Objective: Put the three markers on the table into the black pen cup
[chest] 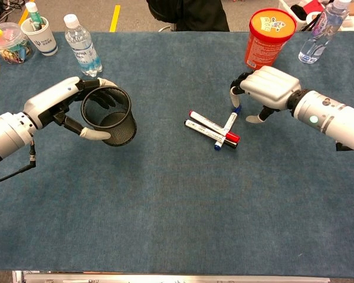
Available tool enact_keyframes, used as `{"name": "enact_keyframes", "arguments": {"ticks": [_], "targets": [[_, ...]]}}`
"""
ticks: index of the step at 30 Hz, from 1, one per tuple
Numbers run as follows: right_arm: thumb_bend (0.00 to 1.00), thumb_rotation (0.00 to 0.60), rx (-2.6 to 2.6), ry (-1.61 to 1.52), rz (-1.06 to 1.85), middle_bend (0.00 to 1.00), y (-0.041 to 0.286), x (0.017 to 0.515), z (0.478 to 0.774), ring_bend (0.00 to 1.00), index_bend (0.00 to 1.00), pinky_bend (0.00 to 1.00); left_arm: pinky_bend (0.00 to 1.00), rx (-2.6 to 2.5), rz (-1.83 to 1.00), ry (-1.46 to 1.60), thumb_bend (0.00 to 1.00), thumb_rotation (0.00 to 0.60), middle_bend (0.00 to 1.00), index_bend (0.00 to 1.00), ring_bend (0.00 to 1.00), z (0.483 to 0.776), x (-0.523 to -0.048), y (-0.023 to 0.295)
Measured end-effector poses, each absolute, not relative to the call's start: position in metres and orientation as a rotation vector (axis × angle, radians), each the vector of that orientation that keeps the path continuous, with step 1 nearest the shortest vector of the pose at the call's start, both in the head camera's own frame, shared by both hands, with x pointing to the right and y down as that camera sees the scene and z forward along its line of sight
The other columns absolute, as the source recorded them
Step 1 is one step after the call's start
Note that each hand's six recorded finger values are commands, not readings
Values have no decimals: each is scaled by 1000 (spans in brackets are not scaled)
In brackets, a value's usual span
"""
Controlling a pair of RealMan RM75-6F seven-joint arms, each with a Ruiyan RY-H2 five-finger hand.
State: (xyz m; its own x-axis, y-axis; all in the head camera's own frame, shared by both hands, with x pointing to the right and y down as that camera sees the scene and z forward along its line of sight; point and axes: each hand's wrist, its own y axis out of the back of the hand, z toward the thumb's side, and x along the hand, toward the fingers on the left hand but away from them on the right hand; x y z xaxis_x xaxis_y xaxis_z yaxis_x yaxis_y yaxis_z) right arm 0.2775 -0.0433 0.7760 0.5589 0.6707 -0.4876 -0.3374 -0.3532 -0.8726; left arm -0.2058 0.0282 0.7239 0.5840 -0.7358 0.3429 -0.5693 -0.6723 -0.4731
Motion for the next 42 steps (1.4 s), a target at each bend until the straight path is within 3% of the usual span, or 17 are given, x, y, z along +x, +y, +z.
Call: {"name": "enact_keyframes", "arguments": {"ticks": [26, 42], "targets": [[269, 600, -1552, -172, 1081, 330, -49, 257, 800, 234, 542, 312, 291, -2510, -734, 1096, 151, 600, 379, 287, 347, 723, -212, 28], [309, 600, -1507, -199, 1064, 380, -57, 259, 795, 234, 652, 313, 291, -2509, -743, 1090, 151, 600, 379, 285, 347, 724, -213, 25]]}}
